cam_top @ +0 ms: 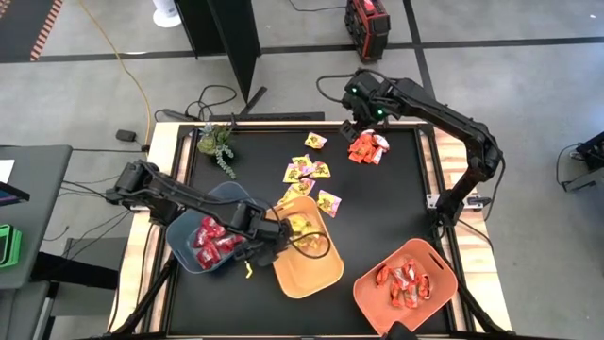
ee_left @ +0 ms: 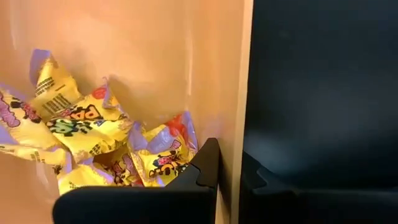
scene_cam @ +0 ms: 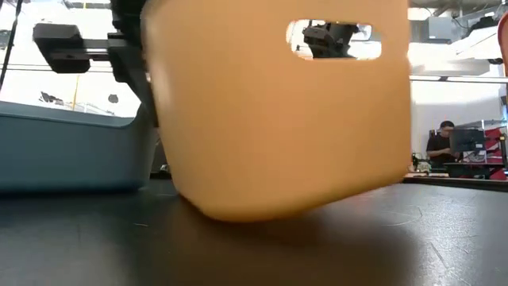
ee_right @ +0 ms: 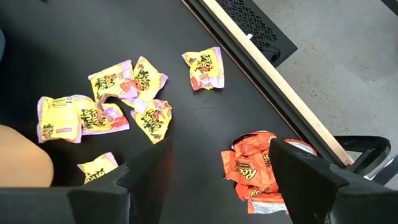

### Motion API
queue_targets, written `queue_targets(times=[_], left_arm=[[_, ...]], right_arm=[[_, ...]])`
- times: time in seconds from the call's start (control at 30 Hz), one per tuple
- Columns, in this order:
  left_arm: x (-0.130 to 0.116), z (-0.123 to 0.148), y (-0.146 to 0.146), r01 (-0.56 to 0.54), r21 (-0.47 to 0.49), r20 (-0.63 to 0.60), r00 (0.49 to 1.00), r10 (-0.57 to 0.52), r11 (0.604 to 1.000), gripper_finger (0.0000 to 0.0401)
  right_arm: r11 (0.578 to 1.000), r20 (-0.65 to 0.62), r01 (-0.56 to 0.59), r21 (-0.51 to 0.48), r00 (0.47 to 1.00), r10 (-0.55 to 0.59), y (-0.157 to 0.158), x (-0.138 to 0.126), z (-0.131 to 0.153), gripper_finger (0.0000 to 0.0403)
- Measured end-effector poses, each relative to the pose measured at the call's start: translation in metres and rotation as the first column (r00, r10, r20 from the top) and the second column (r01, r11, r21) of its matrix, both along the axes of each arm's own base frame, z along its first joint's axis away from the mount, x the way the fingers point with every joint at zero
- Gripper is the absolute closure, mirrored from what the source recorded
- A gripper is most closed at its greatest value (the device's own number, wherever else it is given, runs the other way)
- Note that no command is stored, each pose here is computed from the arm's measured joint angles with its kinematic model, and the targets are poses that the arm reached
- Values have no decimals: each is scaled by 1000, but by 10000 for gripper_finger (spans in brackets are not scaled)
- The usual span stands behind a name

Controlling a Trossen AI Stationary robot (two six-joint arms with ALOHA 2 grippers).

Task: Sort candy
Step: Adjust the yellow bin

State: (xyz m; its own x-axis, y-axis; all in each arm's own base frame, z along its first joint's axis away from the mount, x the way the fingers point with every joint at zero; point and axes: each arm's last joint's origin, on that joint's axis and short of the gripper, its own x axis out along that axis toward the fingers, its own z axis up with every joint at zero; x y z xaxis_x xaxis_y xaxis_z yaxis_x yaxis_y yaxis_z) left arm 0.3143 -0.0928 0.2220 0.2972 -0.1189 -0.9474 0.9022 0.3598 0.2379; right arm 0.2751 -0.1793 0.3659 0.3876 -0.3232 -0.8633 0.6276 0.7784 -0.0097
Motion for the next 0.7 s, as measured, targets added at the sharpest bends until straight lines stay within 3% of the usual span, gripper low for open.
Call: queue_targets(times=[0.23, 0.47, 0.6, 0.7], left_arm=[[-15, 18, -2, 10, 1, 21, 1000, -10, 1000, 400], [-22, 34, -1, 0, -45, 62, 998, 3, 999, 399], [-20, 31, -2, -53, -74, 52, 997, 57, 996, 375], [-20, 31, -4, -47, -147, 29, 998, 51, 988, 343]], right_arm=[[1000, 0, 11, 1, 1000, -11, -2, -2, 0, 117], [988, -44, 129, 87, 991, -126, -9, -12, -8, 117], [967, -94, 215, 137, 975, -203, -16, -21, -24, 117], [956, -131, 250, 156, 964, -230, -22, -27, -35, 117]])
